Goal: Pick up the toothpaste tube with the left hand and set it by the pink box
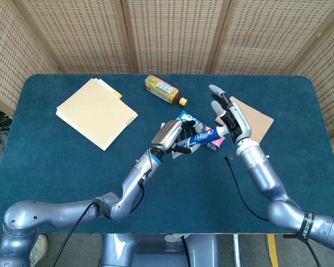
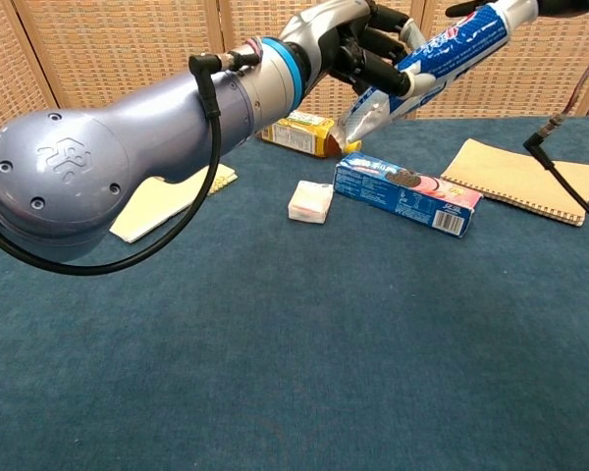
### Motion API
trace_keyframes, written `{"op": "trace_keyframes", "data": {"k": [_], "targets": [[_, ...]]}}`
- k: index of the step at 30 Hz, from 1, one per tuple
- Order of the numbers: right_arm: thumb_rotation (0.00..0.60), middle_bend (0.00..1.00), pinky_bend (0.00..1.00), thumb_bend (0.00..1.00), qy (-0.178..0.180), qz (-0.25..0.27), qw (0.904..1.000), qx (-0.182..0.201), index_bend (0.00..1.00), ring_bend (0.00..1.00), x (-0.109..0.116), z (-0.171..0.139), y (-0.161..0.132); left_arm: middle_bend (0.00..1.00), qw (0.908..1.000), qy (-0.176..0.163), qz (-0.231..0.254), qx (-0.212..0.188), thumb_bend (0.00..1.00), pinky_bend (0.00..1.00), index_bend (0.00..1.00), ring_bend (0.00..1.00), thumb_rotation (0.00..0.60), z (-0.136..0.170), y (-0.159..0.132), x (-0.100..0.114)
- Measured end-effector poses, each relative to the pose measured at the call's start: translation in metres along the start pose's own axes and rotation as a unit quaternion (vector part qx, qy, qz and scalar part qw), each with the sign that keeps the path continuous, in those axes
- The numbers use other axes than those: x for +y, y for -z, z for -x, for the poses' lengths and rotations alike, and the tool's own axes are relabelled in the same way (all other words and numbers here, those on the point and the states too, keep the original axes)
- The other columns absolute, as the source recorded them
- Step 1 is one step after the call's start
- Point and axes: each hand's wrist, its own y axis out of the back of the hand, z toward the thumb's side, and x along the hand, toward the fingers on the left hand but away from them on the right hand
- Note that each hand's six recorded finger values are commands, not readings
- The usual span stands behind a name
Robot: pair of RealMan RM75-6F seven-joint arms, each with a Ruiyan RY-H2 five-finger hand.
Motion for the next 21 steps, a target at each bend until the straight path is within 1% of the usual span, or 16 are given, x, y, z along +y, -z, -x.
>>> {"op": "trace_keyframes", "data": {"k": [2, 5, 8, 11, 13, 16, 18, 19, 20, 21], "targets": [[0.078, 0.00, 0.00, 0.00, 0.009, -0.015, 0.9998, 0.007, 0.12, 0.00, 0.007, 0.001, -0.002, 0.59, 0.9999, 0.000, -0.012, 0.001, 0.64, 0.60, 0.75, 0.55, 0.600, 0.001, 0.004, 0.002], [0.078, 0.00, 0.00, 0.00, 0.036, -0.056, 0.9976, 0.019, 0.12, 0.00, 0.030, -0.001, -0.008, 0.59, 0.9982, 0.004, -0.059, 0.005, 0.64, 0.60, 0.75, 0.55, 0.600, 0.009, 0.019, 0.011], [0.081, 0.00, 0.00, 0.00, 0.059, -0.086, 0.9943, 0.023, 0.12, 0.00, 0.055, -0.009, -0.010, 0.59, 0.9933, 0.010, -0.115, 0.009, 0.64, 0.60, 0.75, 0.55, 0.600, 0.025, 0.042, 0.027], [0.080, 0.00, 0.00, 0.00, 0.075, -0.123, 0.9893, 0.021, 0.12, 0.00, 0.077, -0.019, -0.009, 0.59, 0.9852, 0.021, -0.170, 0.014, 0.64, 0.60, 0.75, 0.55, 0.600, 0.044, 0.065, 0.042], [0.079, 0.00, 0.00, 0.00, 0.080, -0.147, 0.9858, 0.017, 0.12, 0.00, 0.086, -0.024, -0.006, 0.59, 0.9791, 0.031, -0.201, 0.017, 0.64, 0.60, 0.75, 0.55, 0.600, 0.057, 0.079, 0.050], [0.091, 0.00, 0.00, 0.00, 0.090, -0.206, 0.9744, 0.009, 0.10, 0.00, 0.103, -0.033, 0.001, 0.58, 0.9693, 0.050, -0.240, 0.020, 0.61, 0.59, 0.72, 0.55, 0.600, 0.078, 0.098, 0.055], [0.150, 0.00, 0.00, 0.00, 0.098, -0.259, 0.9609, 0.001, 0.09, 0.00, 0.117, -0.043, 0.011, 0.54, 0.9608, 0.068, -0.267, 0.025, 0.54, 0.56, 0.67, 0.52, 0.600, 0.094, 0.114, 0.057], [0.206, 0.00, 0.00, 0.00, 0.102, -0.280, 0.9545, -0.001, 0.08, 0.00, 0.123, -0.048, 0.015, 0.49, 0.9576, 0.078, -0.276, 0.027, 0.45, 0.52, 0.61, 0.49, 0.600, 0.101, 0.121, 0.057], [0.263, 0.00, 0.00, 0.00, 0.107, -0.307, 0.9456, -0.002, 0.06, 0.00, 0.131, -0.055, 0.020, 0.44, 0.9552, 0.086, -0.282, 0.031, 0.34, 0.48, 0.55, 0.45, 0.600, 0.108, 0.127, 0.058], [0.288, 0.00, 0.00, 0.00, 0.112, -0.327, 0.9383, -0.002, 0.06, 0.00, 0.137, -0.061, 0.024, 0.40, 0.9535, 0.095, -0.284, 0.037, 0.26, 0.45, 0.51, 0.42, 0.600, 0.114, 0.135, 0.060]]}}
